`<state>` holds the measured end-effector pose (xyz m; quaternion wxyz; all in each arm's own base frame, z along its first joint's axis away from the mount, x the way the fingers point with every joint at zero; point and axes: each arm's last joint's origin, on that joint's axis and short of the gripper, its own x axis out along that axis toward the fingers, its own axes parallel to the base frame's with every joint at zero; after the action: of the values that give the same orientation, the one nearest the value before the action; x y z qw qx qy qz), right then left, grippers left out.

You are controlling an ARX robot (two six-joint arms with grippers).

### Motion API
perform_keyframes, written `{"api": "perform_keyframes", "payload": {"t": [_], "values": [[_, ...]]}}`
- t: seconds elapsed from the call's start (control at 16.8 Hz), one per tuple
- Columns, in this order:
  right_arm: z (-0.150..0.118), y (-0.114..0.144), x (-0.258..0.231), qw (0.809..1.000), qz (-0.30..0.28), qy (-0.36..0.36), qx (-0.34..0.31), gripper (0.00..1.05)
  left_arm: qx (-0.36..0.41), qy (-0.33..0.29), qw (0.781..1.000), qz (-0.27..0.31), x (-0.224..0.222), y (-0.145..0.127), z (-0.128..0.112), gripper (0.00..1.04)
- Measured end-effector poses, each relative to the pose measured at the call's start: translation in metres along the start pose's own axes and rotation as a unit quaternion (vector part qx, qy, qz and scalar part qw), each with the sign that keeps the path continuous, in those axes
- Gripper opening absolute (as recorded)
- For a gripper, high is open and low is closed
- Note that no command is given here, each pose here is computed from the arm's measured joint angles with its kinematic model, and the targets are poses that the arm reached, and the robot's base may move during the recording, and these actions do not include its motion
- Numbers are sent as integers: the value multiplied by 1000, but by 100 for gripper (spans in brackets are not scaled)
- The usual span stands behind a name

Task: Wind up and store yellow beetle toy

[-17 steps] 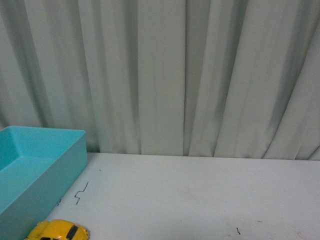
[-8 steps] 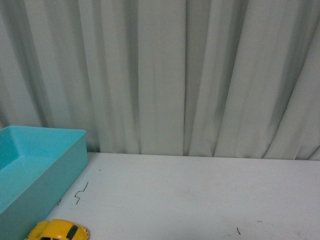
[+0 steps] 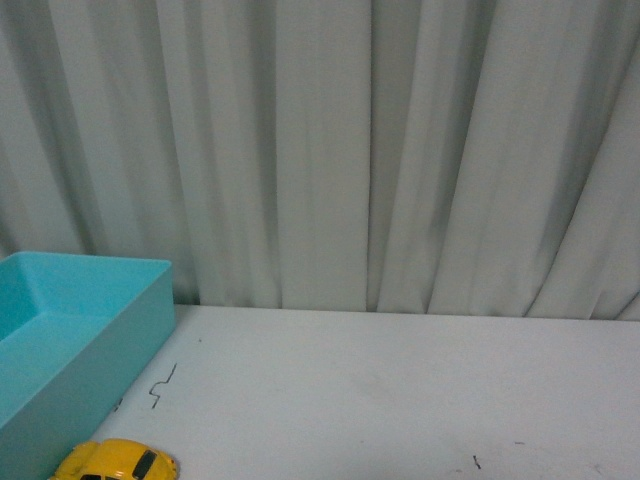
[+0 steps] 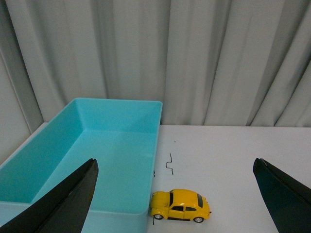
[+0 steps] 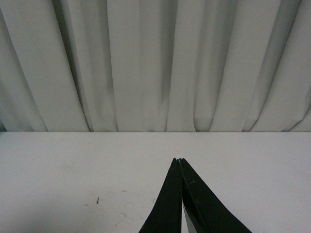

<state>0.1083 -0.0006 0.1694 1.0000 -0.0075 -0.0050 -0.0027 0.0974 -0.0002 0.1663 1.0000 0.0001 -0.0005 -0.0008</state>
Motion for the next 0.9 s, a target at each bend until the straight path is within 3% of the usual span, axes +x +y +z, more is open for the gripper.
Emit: {"api": "perform_keyframes", "payload": {"t": [0.3,0.78,0.9], "values": [[-3,0,-11,1000,0,2,0,2,0,0,1000,0,0,0,0,98],[-3,0,-11,1000,0,3,0,97,0,0,1000,0,0,0,0,98],[-3,0,-11,1000,0,3,0,98,-63,167,981,78,4,-4,4,98]]}}
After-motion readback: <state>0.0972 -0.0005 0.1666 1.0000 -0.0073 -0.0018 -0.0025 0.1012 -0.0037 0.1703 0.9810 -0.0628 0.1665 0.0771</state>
